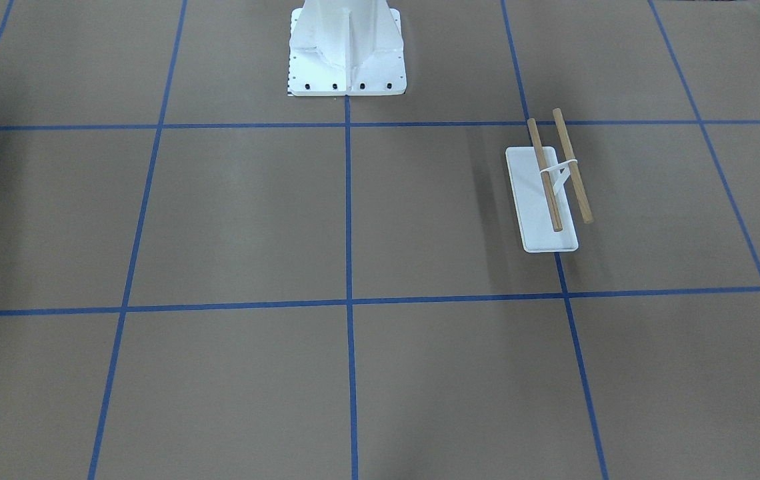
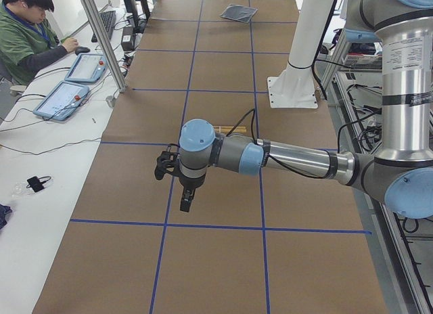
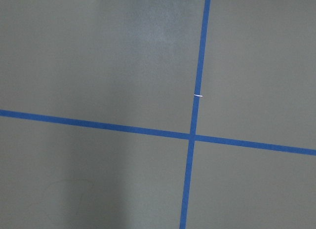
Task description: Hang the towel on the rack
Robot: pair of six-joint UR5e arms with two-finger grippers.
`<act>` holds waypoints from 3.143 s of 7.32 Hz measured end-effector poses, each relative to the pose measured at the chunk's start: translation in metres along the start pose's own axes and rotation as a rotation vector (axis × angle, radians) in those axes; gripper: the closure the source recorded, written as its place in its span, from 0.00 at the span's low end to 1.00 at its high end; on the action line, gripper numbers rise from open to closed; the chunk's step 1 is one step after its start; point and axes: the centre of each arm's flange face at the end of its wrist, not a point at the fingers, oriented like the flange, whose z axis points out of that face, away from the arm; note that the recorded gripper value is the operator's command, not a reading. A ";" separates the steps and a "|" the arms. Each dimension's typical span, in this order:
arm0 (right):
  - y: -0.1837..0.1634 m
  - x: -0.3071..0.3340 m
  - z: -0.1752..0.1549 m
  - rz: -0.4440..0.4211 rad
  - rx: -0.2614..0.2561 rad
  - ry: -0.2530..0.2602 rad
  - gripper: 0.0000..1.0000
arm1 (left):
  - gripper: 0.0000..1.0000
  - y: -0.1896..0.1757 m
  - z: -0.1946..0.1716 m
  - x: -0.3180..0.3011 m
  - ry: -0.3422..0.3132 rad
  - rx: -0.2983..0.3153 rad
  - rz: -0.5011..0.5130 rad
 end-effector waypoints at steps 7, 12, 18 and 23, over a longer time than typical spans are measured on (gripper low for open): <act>0.107 0.098 0.106 -0.067 0.029 0.004 0.00 | 0.02 -0.026 -0.010 0.009 0.002 0.178 0.161; 0.182 0.153 0.177 -0.182 0.007 -0.004 0.00 | 0.02 -0.028 -0.014 0.013 0.007 0.186 0.163; 0.177 0.138 0.202 -0.301 -0.048 0.048 0.27 | 0.02 -0.025 -0.012 0.010 0.006 0.181 0.157; 0.186 0.147 0.211 -0.299 -0.072 0.058 0.98 | 0.02 -0.024 -0.011 0.009 0.006 0.179 0.154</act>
